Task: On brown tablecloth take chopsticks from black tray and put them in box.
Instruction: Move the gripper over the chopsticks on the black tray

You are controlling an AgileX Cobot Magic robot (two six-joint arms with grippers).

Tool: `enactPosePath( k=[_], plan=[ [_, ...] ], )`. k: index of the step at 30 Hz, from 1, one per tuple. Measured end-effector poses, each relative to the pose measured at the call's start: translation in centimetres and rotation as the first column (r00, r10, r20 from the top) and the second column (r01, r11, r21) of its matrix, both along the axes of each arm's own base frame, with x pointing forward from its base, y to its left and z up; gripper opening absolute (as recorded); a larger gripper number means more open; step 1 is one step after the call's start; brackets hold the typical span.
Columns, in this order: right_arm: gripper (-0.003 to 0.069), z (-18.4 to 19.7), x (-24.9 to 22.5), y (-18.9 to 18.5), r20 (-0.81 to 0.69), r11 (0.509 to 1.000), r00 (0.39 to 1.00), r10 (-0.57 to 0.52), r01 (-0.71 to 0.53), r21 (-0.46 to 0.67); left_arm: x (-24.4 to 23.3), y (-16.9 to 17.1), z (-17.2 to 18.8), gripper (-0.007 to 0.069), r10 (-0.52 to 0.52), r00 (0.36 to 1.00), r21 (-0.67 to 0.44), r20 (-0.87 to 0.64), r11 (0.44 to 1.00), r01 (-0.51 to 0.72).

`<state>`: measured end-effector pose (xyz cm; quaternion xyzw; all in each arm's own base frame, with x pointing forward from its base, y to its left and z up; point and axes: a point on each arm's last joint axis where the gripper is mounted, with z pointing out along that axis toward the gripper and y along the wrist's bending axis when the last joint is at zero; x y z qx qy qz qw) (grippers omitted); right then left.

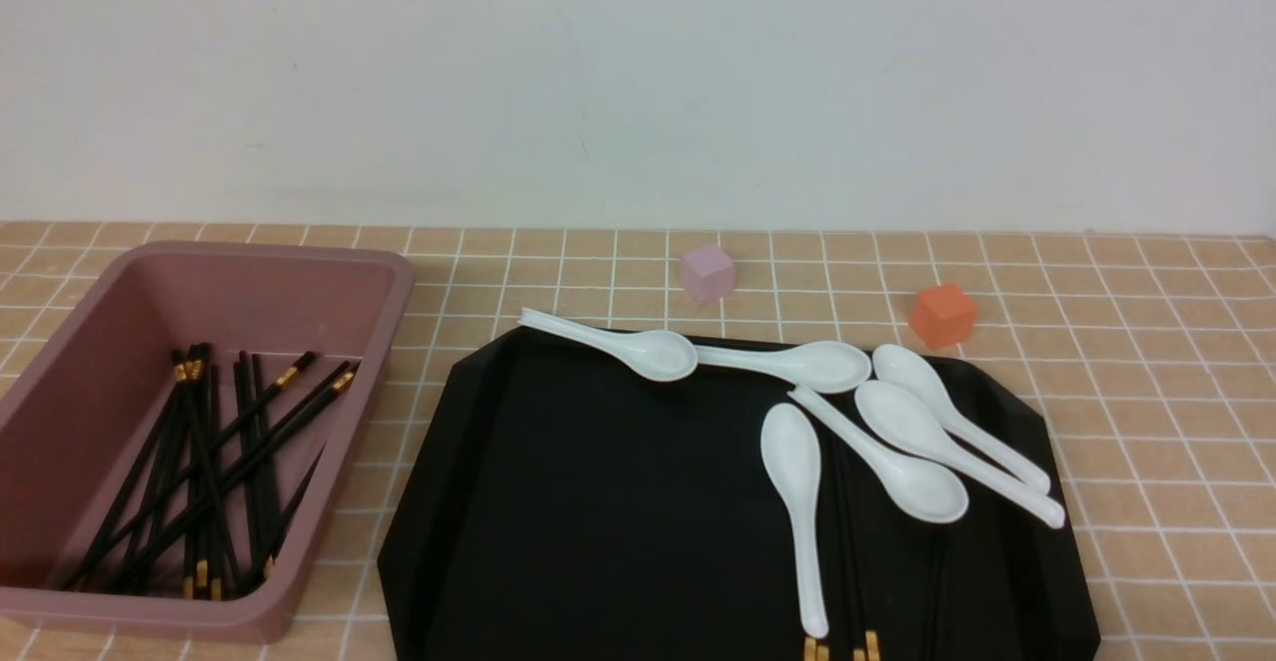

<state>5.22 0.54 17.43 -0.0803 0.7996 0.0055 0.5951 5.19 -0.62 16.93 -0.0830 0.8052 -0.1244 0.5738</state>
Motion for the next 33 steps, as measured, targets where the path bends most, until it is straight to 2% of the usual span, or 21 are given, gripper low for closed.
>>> enactPosePath(
  k=[13,15,17,19,22,25,28,30,33],
  plan=[
    [0.0240,0.0,0.0,-0.1,0.007,0.999,1.000,-0.004,0.004,-0.042,0.0,0.0,0.0,0.0239,0.000,1.000,0.000,0.000,1.000,0.000],
    [0.0240,0.1,0.0,0.0,0.012,1.000,1.000,-0.008,0.007,0.021,0.0,0.0,0.0,0.0239,0.000,1.000,0.000,0.000,1.000,0.000],
    [0.0240,0.2,0.1,0.3,0.013,0.984,1.000,-0.021,0.018,0.175,0.0,0.0,0.0,0.0239,0.000,1.000,0.000,0.000,1.000,0.000],
    [0.0240,0.4,0.1,0.7,0.001,0.920,0.999,-0.036,0.033,0.390,0.0,0.0,0.0,0.0239,0.000,1.000,0.000,0.000,1.000,0.000],
    [0.0240,1.1,0.2,1.0,-0.005,0.741,0.998,-0.062,0.050,0.669,0.0,0.0,0.0,0.0239,0.000,1.000,0.000,0.000,1.000,0.000],
    [0.0240,1.6,0.2,1.0,0.000,0.608,0.997,-0.082,0.050,0.793,0.0,0.0,0.0,0.0239,0.000,1.000,0.000,0.000,1.000,0.000],
    [0.0240,2.0,0.3,0.9,0.017,0.530,0.995,-0.102,0.040,0.847,0.0,0.0,0.0,0.0239,0.000,1.000,0.000,0.000,1.000,0.000],
    [0.0240,2.2,0.3,0.8,0.025,0.508,0.994,-0.111,0.035,0.860,0.0,0.0,0.0,0.0239,0.000,1.000,0.000,0.000,1.000,0.000],
    [0.0225,2.2,0.3,0.8,0.031,0.502,0.993,-0.116,0.032,0.864,0.0,0.0,0.0,0.0239,0.000,1.000,0.000,0.000,1.000,0.000]
  ],
)
